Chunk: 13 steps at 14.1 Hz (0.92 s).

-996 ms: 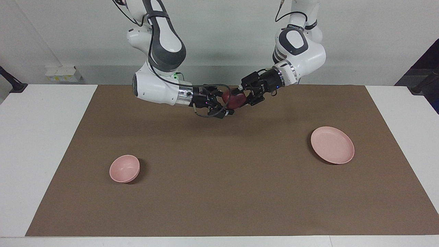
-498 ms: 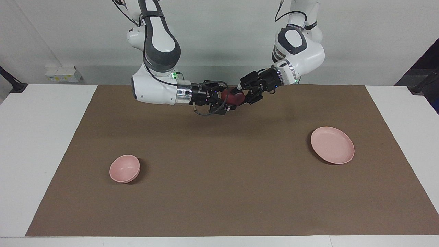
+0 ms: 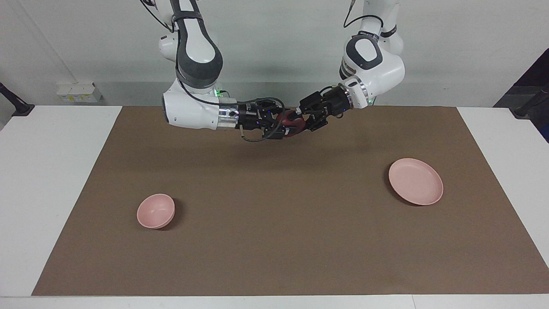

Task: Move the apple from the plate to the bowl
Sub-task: 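Close the right gripper on the apple and open the left gripper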

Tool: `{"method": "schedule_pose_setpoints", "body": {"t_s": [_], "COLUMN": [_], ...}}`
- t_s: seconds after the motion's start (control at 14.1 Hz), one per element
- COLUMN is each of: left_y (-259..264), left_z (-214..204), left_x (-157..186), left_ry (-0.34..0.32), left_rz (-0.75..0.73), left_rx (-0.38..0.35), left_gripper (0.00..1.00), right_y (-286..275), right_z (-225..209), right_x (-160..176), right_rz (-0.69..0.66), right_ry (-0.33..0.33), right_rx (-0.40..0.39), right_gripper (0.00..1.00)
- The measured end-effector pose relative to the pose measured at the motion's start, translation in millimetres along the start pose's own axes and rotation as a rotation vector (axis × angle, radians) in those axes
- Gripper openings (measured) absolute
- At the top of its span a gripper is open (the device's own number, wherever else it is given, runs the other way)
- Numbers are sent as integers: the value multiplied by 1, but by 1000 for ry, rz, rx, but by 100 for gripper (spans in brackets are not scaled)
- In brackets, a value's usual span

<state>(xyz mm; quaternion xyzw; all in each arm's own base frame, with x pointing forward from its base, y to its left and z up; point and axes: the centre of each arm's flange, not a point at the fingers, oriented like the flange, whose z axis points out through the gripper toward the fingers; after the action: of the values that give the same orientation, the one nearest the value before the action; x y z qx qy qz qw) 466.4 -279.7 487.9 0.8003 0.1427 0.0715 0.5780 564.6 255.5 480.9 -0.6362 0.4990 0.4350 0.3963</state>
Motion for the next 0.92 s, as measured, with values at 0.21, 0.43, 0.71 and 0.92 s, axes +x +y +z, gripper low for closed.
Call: {"method": "schedule_pose_setpoints", "body": {"t_s": [0.21,0.43,0.71,0.92], "left_y": [0,1,5,5], "left_z": [0,1,3,5], "left_x": [-1,-1,-3,-5], "left_ry": [-1,-1,-23,-34], "left_rz": [-3,-5,20,43], "left_rx": [0,1,54,81], "left_gripper": [80,80,82,93], "right_y": [0,0,0,-5], "right_z": [-1,-1,-7,-45], "right_x": [0,0,0,7], "right_rz": [1,1,-32,-78], "right_ry": [-1,-1,66,193], "right_rx": [-2,-2,-22,-17], "right_gripper": [78,78,78,78]}}
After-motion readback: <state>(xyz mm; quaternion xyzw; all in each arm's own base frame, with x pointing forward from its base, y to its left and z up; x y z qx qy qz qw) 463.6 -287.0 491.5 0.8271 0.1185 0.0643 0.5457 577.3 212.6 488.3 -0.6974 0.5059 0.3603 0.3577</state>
